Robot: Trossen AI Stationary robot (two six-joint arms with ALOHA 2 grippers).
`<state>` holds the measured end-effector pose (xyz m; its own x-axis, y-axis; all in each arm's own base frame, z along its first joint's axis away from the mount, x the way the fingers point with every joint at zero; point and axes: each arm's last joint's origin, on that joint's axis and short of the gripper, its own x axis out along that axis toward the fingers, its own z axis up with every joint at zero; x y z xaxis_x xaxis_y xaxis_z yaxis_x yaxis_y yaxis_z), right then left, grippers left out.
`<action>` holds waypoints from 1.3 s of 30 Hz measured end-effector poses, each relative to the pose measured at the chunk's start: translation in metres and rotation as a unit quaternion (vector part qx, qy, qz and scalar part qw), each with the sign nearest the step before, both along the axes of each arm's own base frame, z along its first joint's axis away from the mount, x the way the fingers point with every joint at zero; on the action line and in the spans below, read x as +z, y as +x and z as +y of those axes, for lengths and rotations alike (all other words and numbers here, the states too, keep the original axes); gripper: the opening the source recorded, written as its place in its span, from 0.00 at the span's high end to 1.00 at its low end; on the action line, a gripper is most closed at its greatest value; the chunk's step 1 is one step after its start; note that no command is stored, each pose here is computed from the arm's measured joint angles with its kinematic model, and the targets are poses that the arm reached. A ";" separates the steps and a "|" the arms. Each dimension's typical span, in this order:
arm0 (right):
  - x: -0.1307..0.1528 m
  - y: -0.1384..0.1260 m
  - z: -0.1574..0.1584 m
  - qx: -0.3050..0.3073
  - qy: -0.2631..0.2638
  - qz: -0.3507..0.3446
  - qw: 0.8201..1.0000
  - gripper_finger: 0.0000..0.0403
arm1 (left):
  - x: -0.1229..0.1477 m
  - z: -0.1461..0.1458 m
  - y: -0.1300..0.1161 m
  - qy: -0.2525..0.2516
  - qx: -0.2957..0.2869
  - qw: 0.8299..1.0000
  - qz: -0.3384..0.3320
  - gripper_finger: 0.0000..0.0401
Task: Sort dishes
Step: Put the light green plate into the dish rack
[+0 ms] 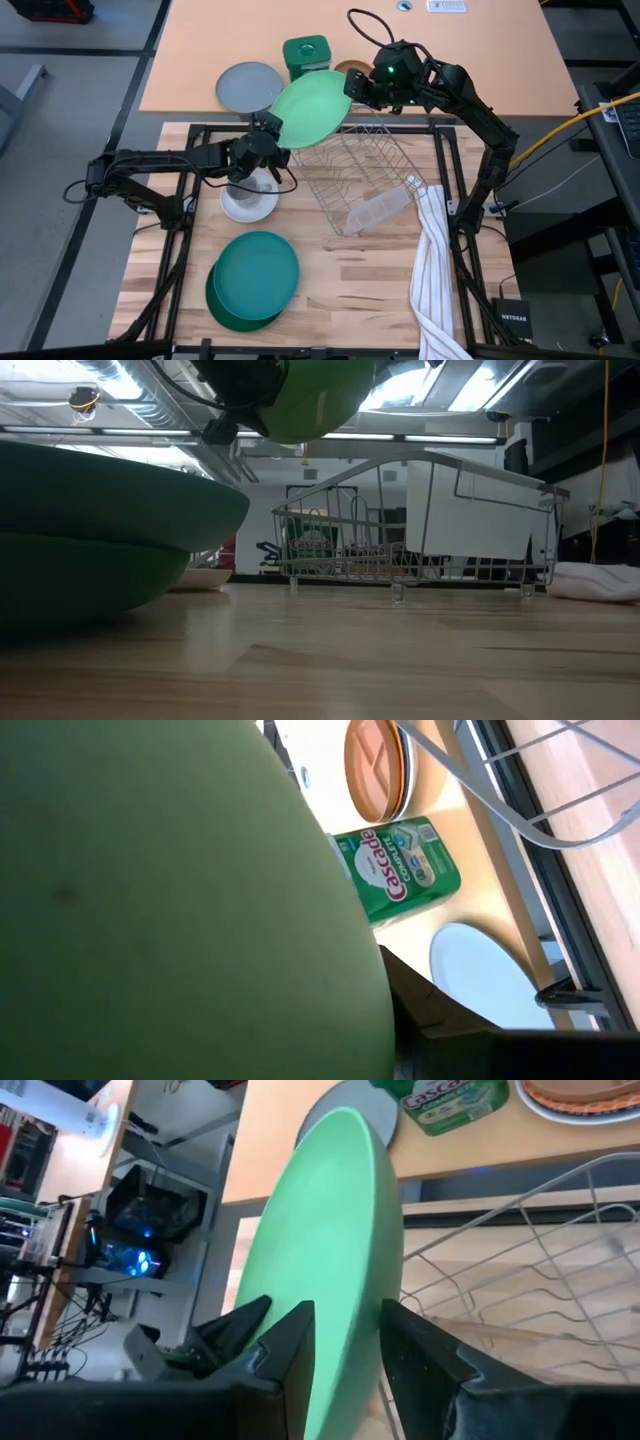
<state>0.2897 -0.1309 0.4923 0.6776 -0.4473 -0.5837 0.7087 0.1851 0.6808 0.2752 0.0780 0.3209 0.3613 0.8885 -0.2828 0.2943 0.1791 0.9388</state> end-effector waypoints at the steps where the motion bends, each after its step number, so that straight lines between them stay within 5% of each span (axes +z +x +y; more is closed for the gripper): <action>1: 0.000 0.000 0.000 0.000 -0.001 -0.001 1.000 0.71 | 0.000 0.000 0.000 0.000 0.000 1.000 -0.003 0.99; 17: -0.024 0.017 -0.007 0.040 0.019 0.069 0.997 0.72 | -0.001 -0.006 0.001 0.002 -0.004 1.000 0.006 0.99; 27: -0.031 0.022 -0.013 0.058 -0.095 0.161 0.981 0.97 | -0.005 -0.008 -0.001 -0.025 -0.008 1.000 0.004 0.84; 39: -0.041 0.033 -0.020 0.101 -0.169 0.236 0.952 0.98 | -0.007 -0.008 -0.002 -0.082 0.041 0.989 -0.120 0.72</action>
<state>0.3223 -0.1509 0.4510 0.4675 -0.5519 -0.6905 0.8479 0.5010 0.1736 0.2730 0.0699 0.3140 0.3639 0.8674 -0.3395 0.0440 0.3481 0.9364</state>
